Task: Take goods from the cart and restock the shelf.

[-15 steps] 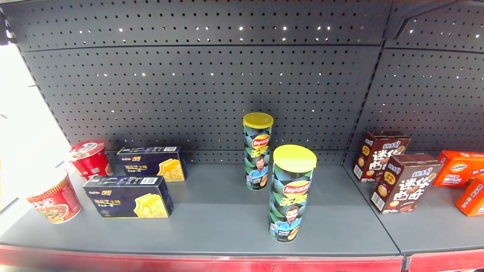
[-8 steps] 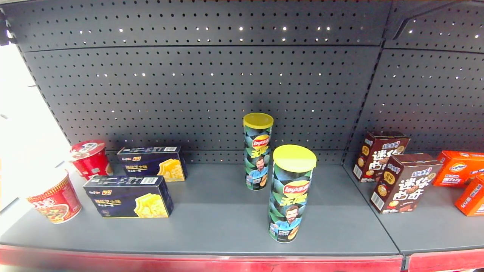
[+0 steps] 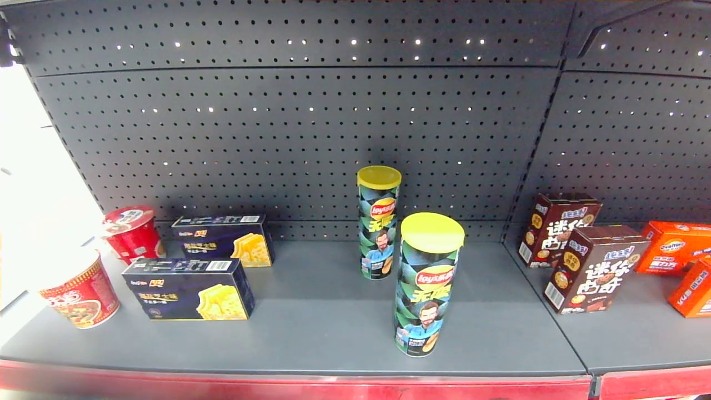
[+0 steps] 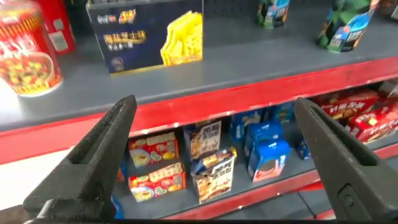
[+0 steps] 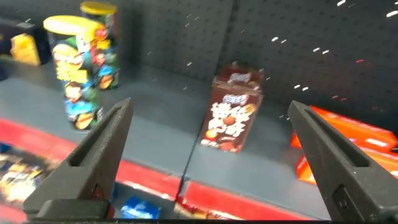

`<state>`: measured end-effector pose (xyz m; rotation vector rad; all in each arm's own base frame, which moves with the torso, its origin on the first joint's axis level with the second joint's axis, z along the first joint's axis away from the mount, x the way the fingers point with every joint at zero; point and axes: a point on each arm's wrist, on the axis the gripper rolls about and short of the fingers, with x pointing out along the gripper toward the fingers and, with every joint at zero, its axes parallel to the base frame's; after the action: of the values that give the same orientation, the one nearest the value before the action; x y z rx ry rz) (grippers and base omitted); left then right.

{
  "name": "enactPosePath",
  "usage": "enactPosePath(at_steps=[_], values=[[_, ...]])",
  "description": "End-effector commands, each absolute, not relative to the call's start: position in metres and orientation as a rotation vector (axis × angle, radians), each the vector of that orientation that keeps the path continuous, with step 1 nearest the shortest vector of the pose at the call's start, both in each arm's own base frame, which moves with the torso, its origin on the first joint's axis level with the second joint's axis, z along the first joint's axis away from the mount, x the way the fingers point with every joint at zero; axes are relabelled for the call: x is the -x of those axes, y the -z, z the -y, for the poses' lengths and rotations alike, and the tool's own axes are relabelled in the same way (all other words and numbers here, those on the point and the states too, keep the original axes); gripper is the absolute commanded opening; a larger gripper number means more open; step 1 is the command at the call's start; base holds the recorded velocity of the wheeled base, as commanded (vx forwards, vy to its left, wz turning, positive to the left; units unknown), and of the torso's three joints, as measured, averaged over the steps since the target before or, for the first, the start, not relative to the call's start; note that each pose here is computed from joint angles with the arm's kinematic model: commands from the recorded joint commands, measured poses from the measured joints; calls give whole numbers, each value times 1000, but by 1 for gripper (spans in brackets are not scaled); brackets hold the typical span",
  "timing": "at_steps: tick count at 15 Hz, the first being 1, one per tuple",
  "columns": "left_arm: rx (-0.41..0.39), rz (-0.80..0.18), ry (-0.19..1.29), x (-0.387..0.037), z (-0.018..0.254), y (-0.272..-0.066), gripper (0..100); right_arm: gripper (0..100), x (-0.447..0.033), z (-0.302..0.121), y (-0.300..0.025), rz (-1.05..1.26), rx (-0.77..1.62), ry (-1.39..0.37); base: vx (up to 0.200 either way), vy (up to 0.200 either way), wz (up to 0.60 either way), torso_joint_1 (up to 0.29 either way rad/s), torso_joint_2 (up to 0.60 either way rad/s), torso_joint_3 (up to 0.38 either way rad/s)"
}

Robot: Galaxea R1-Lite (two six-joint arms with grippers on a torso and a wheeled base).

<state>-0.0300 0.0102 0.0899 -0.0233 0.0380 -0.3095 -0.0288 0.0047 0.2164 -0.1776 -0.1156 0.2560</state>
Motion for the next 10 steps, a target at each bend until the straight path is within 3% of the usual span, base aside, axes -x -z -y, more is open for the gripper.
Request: enactPosePath(at_steps=[1,4,7,10], values=[[44,-48,342,28,-9,-85,100,100,19,-5,-217,54,171,-296,0,0,0,0,0,0],[112,46,439,23,-5,-83,100,100,-1,-6,-212,-70,160,-363,0,0,0,0,0,0],[119,42,434,23,-5,-82,100,100,-27,-9,-208,-195,152,-381,0,0,0,0,0,0],[192,35,438,23,-5,-83,100,100,-48,-13,-201,-276,150,-441,0,0,0,0,0,0]])
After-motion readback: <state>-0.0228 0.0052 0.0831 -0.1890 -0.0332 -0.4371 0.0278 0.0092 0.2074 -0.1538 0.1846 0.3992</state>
